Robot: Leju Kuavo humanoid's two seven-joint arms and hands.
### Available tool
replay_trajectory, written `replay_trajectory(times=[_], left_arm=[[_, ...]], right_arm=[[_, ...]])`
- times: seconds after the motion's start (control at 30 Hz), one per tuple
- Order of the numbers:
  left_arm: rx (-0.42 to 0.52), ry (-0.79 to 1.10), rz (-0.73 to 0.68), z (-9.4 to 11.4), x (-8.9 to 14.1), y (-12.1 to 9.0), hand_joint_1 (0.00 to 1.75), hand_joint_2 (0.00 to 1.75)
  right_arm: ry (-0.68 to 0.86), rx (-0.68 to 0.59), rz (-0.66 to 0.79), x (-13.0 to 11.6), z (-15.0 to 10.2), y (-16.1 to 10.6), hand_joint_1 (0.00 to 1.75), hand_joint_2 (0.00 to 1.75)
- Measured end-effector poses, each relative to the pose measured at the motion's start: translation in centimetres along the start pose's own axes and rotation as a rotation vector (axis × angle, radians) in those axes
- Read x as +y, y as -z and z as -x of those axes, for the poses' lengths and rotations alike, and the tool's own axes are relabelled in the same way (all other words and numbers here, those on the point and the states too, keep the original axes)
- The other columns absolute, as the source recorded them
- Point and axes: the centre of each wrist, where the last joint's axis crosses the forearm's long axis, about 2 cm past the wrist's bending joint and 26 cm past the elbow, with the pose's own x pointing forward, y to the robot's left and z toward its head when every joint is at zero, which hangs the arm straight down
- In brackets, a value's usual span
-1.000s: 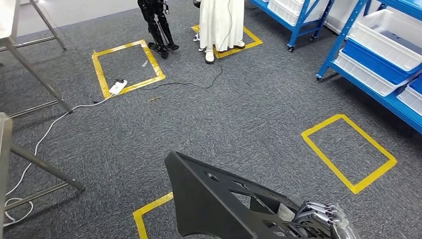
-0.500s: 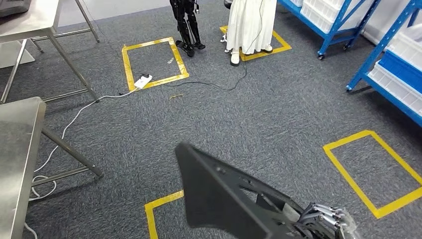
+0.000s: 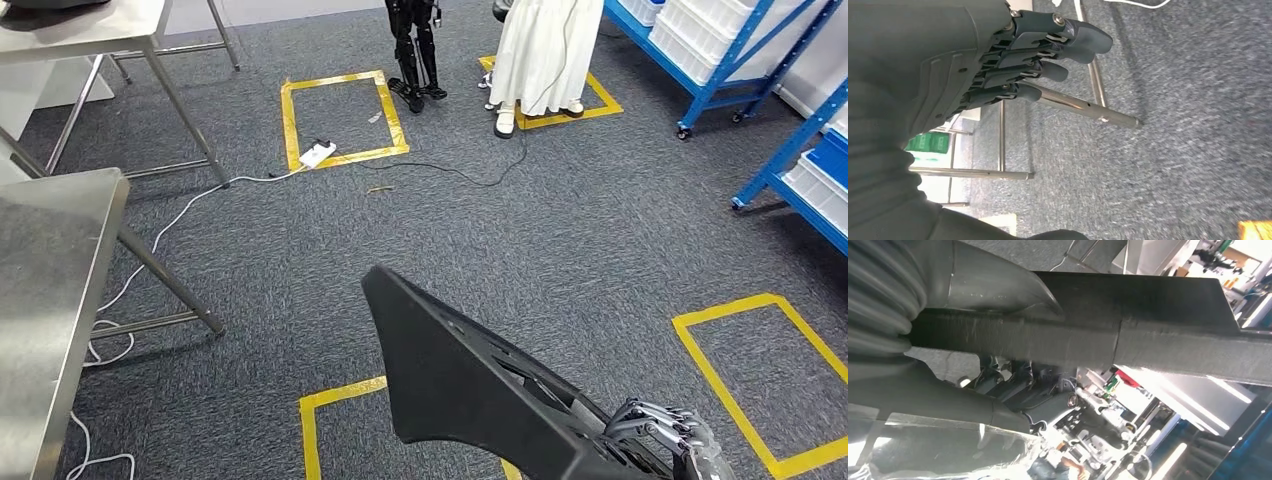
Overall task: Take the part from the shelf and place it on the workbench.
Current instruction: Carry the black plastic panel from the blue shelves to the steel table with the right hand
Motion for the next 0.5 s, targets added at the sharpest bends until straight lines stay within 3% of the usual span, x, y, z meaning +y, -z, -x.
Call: replay_trajectory(times=[0.5], left_arm=[[-0.028, 0.023, 0.027, -0.04, -0.13, -0.03, 0.0, 1.75]], right_arm=[[-0.002, 0.004, 0.043, -0.84, 0.01, -0.35, 1.75, 1.75]])
